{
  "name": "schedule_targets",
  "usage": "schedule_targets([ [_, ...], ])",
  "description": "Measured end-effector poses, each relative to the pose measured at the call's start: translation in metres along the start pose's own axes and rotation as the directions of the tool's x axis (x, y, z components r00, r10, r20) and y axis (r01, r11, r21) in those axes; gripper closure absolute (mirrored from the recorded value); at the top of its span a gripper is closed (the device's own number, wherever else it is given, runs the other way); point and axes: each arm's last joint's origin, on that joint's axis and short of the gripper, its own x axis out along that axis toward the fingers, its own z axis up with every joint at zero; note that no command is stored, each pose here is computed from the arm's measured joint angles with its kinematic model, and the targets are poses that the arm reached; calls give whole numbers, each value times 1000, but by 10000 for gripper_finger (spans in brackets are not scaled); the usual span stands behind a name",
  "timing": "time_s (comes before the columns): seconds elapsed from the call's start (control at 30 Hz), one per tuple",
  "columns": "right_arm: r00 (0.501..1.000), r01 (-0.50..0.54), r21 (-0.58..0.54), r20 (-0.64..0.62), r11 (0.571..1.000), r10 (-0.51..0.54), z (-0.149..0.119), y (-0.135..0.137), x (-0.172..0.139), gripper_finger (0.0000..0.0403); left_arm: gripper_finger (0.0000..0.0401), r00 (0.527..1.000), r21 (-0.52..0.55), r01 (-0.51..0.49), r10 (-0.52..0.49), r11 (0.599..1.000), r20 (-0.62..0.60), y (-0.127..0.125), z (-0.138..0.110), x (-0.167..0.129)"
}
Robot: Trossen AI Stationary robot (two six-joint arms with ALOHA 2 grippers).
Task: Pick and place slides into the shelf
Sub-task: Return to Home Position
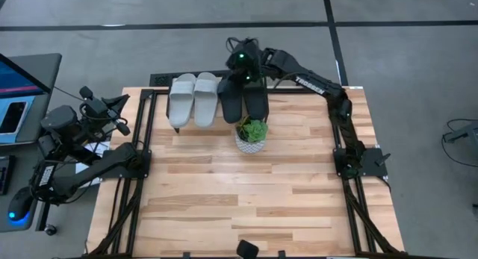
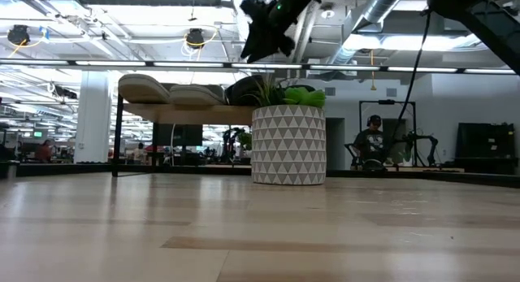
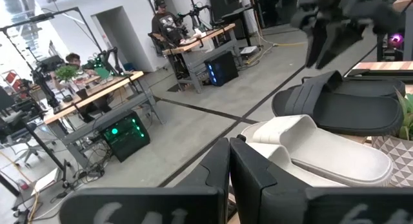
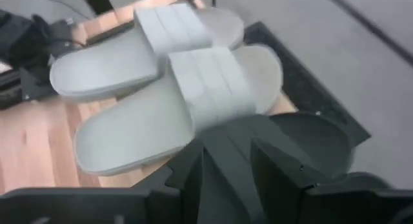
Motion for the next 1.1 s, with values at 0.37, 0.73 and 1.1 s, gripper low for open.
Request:
schedule_targets([
  [0.37,967,208,-89,168,974,-192,9,-1,-108,330,401,993,48,111,-113,993,37,-3,0,-2],
  [0.73,839,-169,-323,449,931,308,7,8,-143,337,401,891,38,435,-436,899,124,-7,0,-4],
  [1.1,742,-309,-257,537,916,401,-64,7,-97,337,401,661,-79,747,-728,660,179,-39,-22,26],
])
